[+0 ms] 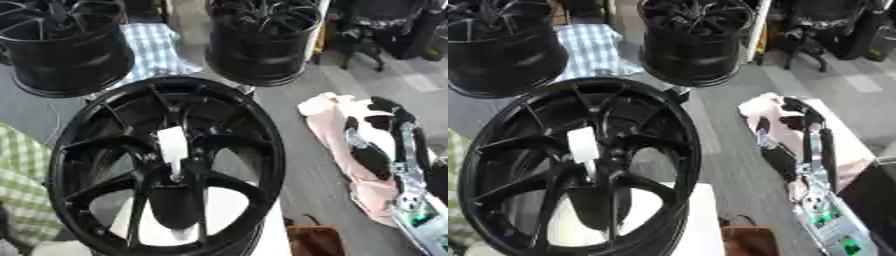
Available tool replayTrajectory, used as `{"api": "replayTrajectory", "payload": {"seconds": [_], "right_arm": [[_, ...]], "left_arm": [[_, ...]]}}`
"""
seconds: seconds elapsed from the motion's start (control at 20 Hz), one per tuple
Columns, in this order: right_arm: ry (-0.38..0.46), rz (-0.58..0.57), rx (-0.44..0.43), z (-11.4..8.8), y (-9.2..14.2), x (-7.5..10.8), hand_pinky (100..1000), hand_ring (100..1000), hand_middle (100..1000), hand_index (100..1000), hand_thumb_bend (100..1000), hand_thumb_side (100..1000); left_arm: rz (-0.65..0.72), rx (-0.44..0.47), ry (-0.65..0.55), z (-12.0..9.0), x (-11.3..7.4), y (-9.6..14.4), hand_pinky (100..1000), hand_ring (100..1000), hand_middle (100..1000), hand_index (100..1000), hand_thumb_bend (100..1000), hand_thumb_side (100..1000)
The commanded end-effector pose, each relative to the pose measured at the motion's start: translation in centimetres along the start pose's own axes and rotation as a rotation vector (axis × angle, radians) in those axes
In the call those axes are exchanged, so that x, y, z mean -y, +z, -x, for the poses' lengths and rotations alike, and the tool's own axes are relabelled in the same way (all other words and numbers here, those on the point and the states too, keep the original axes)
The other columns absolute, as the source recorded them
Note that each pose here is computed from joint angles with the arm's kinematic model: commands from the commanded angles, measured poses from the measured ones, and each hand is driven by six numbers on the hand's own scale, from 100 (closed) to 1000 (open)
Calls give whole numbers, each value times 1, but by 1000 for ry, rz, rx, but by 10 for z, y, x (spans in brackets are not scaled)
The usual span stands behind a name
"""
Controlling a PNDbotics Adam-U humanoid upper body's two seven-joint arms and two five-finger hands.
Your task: Pull the pin out of the wheel hub.
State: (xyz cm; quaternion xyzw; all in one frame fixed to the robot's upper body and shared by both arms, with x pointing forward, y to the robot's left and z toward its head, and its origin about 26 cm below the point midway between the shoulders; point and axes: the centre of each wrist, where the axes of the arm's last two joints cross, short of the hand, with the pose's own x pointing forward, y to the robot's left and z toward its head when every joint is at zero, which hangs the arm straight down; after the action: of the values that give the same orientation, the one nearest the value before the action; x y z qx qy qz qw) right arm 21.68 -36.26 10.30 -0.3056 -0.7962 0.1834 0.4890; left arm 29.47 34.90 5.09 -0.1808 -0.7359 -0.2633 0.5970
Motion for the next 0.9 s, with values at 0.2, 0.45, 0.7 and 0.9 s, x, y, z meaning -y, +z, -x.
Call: {"api": "replayTrajectory", "payload": {"seconds": [0.2, 0.45, 0.7, 0.9], "right_arm": [[74, -436, 328, -34, -59, 41, 772, 719, 777, 894, 391, 358], [78, -673, 420, -74, -104, 51, 781, 739, 792, 901, 406, 369], [70, -851, 421, -109, -131, 45, 804, 789, 823, 908, 430, 385], [62, -939, 393, -131, -143, 33, 824, 828, 845, 911, 443, 388]], "left_arm": [[16, -2, -40, -12, -6, -1, 507, 266, 662, 692, 100, 889], [25, 0, -34, -13, -5, -5, 506, 277, 662, 692, 100, 889], [34, 5, -24, -14, -4, -9, 506, 283, 662, 691, 100, 889], [46, 13, -18, -15, -1, -13, 506, 286, 661, 691, 100, 888]]}}
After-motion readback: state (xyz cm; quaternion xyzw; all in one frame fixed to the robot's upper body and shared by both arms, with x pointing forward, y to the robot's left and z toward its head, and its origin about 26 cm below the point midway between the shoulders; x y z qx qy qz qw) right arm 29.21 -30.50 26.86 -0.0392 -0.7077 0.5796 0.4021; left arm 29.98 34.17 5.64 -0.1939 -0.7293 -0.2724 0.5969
